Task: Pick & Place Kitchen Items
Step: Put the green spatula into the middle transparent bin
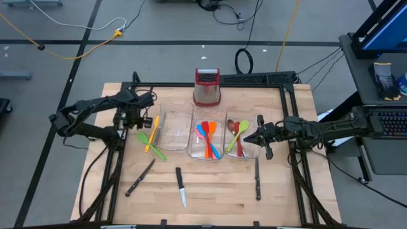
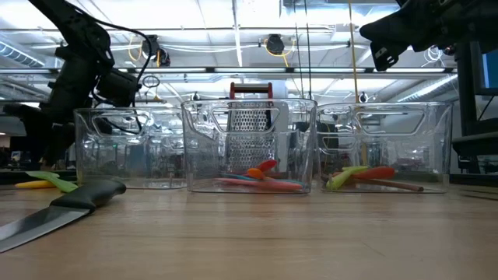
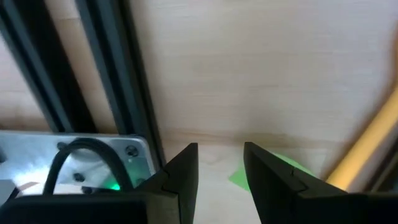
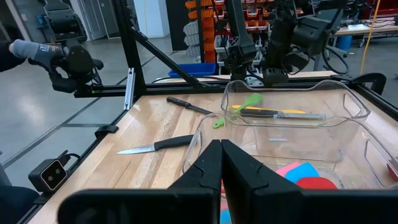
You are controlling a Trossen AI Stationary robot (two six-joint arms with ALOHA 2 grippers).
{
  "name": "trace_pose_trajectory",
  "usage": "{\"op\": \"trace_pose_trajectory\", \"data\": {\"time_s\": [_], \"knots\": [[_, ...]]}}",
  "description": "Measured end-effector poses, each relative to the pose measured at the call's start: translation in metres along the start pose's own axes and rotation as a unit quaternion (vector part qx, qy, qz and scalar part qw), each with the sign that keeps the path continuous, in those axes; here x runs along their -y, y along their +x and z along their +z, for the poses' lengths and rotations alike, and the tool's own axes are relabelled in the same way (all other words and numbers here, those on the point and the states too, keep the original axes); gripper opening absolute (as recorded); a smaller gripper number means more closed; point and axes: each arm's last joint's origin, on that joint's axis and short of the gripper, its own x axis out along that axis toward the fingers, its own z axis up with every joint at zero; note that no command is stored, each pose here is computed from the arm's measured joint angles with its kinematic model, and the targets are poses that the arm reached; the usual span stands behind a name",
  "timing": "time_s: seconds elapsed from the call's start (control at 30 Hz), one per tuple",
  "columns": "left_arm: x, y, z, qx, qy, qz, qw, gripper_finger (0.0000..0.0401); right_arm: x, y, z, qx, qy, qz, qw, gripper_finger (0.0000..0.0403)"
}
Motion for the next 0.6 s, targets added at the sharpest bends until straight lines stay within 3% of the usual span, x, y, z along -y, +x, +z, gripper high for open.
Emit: {"op": "trace_pose_trajectory", "data": {"time_s": [0.23, 0.6], "knots": [[0.0016, -0.0002, 0.0022, -0.009, 0.057, -0.034, 0.998, 0.0174, 0.0000, 0.0000, 0.0000, 0.000, 0.000, 0.000, 1.000, 0.0000], [0.0017, 0.0084, -0.0002, -0.031, 0.069, -0.059, 0.995, 0.0200, 0.0000, 0.0000, 0.0000, 0.000, 0.000, 0.000, 1.000, 0.0000]]}}
